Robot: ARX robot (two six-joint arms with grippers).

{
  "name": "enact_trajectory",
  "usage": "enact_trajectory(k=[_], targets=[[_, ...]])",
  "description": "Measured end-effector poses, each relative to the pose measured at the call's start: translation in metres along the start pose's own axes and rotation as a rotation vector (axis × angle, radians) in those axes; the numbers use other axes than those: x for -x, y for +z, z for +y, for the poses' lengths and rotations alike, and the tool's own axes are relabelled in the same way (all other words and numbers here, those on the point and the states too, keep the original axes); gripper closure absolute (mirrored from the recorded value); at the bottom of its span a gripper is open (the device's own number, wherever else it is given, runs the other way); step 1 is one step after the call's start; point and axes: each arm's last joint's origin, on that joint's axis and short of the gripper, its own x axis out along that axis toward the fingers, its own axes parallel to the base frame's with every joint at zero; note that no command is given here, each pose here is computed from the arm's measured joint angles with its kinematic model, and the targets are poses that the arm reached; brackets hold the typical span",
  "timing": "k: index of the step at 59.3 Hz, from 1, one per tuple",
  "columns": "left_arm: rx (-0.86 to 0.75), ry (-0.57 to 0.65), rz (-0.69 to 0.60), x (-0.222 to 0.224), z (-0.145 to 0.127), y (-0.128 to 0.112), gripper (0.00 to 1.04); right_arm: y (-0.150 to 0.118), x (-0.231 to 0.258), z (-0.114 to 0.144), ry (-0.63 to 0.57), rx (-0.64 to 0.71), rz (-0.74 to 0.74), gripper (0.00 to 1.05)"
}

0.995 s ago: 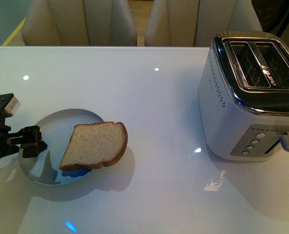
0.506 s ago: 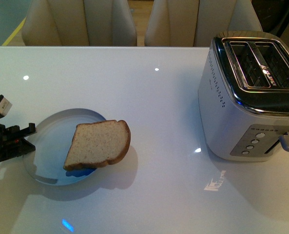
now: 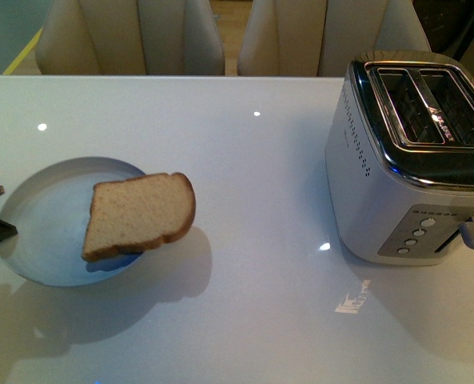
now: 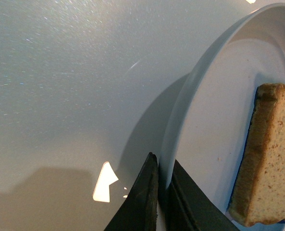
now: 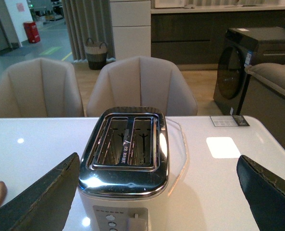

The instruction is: Left arm holds plate, right arm toasts bread

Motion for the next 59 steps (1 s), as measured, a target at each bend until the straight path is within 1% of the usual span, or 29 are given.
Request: enact_trajectory(k=[6, 11, 20, 29, 35, 38, 44, 49, 59], targets=[[0.046, -0.016, -0.035, 0.027, -0.007, 0.001, 1.02, 0.000, 0.000, 0.000, 0.000, 0.000, 0.000, 0.09], [0.084, -0.050, -0.066, 0.049, -0.021, 0.004, 1.02, 0.000, 0.000, 0.000, 0.000, 0.000, 0.000, 0.09], [0.099, -0.092, -0.103, 0.074, -0.048, 0.007, 1.02, 0.000, 0.000, 0.000, 0.000, 0.000, 0.000, 0.09], [0.077, -0.127, -0.121, 0.095, -0.084, 0.008, 1.02, 0.000, 0.000, 0.000, 0.000, 0.000, 0.000, 0.09], [0.038, -0.160, -0.122, 0.107, -0.115, 0.006, 1.02, 0.000, 0.000, 0.000, 0.000, 0.000, 0.000, 0.09], [0.024, -0.167, -0.125, 0.110, -0.126, 0.007, 1.02, 0.000, 0.000, 0.000, 0.000, 0.000, 0.000, 0.09], [-0.009, -0.203, -0.137, 0.119, -0.164, 0.005, 1.02, 0.000, 0.000, 0.000, 0.000, 0.000, 0.000, 0.09], [-0.036, -0.252, -0.119, 0.121, -0.195, -0.003, 1.02, 0.000, 0.000, 0.000, 0.000, 0.000, 0.000, 0.09], [-0.050, -0.297, -0.078, 0.120, -0.224, -0.020, 1.02, 0.000, 0.000, 0.000, 0.000, 0.000, 0.000, 0.09]])
